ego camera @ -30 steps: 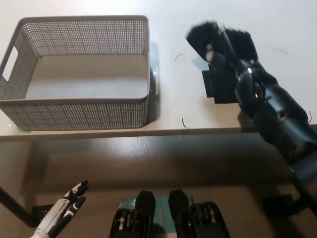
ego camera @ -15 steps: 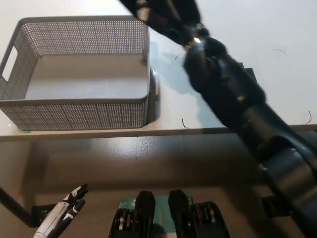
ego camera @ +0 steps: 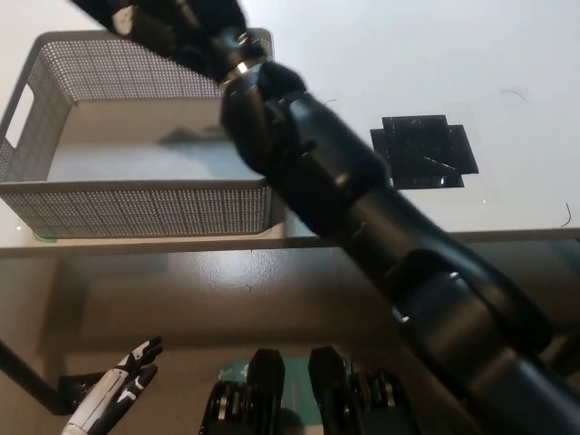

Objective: Use the right hand to pick up the pencil case on the right hand side and put it into a grey container on the left side

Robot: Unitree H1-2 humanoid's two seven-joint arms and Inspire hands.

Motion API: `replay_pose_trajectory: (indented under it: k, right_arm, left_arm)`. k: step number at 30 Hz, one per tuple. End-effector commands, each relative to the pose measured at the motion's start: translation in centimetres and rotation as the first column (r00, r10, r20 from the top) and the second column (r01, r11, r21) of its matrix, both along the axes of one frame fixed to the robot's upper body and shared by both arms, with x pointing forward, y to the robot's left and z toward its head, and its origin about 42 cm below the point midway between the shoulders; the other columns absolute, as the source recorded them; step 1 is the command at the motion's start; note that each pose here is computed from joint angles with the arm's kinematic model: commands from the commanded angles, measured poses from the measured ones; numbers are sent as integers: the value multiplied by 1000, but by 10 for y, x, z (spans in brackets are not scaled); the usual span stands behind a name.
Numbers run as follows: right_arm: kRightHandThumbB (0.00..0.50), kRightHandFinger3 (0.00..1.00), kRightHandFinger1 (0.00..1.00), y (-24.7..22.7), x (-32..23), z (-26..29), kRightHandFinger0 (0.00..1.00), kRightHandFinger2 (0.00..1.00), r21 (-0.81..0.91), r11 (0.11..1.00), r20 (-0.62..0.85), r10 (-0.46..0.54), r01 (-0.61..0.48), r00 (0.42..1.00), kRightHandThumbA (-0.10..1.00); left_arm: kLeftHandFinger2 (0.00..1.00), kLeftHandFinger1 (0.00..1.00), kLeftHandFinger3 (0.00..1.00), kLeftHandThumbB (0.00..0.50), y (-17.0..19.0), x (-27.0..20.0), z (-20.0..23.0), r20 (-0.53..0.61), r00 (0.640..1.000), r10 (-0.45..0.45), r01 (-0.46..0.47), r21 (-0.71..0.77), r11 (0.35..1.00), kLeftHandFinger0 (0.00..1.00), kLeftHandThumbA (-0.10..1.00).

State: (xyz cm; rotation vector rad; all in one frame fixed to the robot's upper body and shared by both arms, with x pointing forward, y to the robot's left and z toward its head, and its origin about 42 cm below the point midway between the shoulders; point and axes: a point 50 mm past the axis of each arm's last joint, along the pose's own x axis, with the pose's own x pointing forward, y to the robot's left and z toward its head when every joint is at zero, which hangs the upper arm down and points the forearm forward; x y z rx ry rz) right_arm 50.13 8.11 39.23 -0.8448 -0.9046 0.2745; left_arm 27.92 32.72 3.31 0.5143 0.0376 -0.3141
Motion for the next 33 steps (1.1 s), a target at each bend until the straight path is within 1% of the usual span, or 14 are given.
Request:
replay_pose_trajectory:
  k: [1, 2, 4, 8, 12, 13, 14, 15, 16, 17, 19, 20, 25, 33]
  right_arm:
    - [152, 667, 176, 23, -14, 34, 0, 675, 30, 997, 124, 64, -68, 990, -100]
    - [150, 591, 199, 23, -13, 32, 0, 716, 29, 997, 118, 67, -71, 991, -100]
    - [189, 614, 265, 22, -11, 26, 0, 728, 42, 996, 99, 74, -78, 992, -100]
    - [179, 715, 269, 18, -4, 16, 0, 696, 19, 999, 70, 44, -46, 997, -100]
    - [164, 811, 311, 12, 4, 8, 0, 706, -24, 999, 23, 22, -22, 999, -100]
    - [201, 793, 322, 11, 6, 6, 0, 708, -36, 999, 2, 2, -2, 1000, -100]
    - [226, 989, 556, 9, 10, 2, 206, 887, -91, 995, -35, -47, 44, 998, 118]
    - [306, 1000, 1000, 9, 14, 1, 666, 1000, -151, 987, -94, -66, 52, 993, 574]
    - [306, 1000, 1000, 8, 17, 1, 843, 1000, -198, 979, -146, -70, 40, 987, 609]
    - [326, 1000, 1000, 7, 19, 1, 1000, 1000, -240, 971, -188, -69, 22, 980, 718]
    - [450, 1000, 1000, 4, 21, 0, 1000, 1000, -298, 955, -240, -77, 2, 968, 950]
    - [487, 1000, 1000, 1, 22, -2, 1000, 1000, -313, 950, -245, -76, -4, 966, 1000]
    - [491, 1000, 1000, -7, 24, -1, 1000, 1000, -339, 941, -262, -78, -16, 962, 1000]
    - [455, 1000, 1000, -16, 26, -6, 1000, 1000, -352, 936, -283, -93, -13, 955, 1000]
  left_arm:
    - [1000, 1000, 1000, 352, 5, 5, 13, 50, 999, -17, 17, -2, 1000, 1000, 1000]
    - [1000, 1000, 1000, 338, 6, 6, 13, 53, 998, -20, 20, 1, 1000, 1000, 1000]
    - [1000, 1000, 1000, 330, 7, 7, 15, 53, 998, -25, 24, 21, 999, 1000, 1000]
    - [1000, 1000, 1000, 304, 7, 9, 19, 65, 997, -44, 39, 74, 997, 1000, 1000]
    - [1000, 1000, 1000, 322, 6, 11, 20, 66, 996, -54, 48, 84, 995, 1000, 1000]
    - [1000, 1000, 1000, 335, 6, 12, 20, 64, 997, -52, 47, 80, 996, 1000, 1000]
    - [1000, 1000, 1000, 337, 5, 12, 20, 67, 996, -53, 47, 82, 996, 1000, 1000]
    - [1000, 1000, 1000, 338, 5, 12, 21, 67, 996, -52, 47, 83, 995, 1000, 1000]
    - [1000, 1000, 1000, 338, 5, 12, 21, 67, 996, -53, 47, 86, 995, 1000, 1000]
    - [1000, 1000, 1000, 339, 5, 12, 20, 67, 996, -54, 49, 84, 995, 1000, 1000]
    - [1000, 1000, 1000, 335, 7, 12, 20, 65, 996, -58, 52, 84, 995, 1000, 1000]
    - [1000, 1000, 1000, 332, 8, 12, 21, 65, 996, -59, 53, 88, 995, 1000, 1000]
    - [1000, 1000, 1000, 314, 8, 15, 22, 73, 995, -69, 62, 95, 994, 1000, 1000]
    - [1000, 1000, 1000, 316, 9, 14, 22, 66, 996, -58, 54, 66, 996, 1000, 1000]
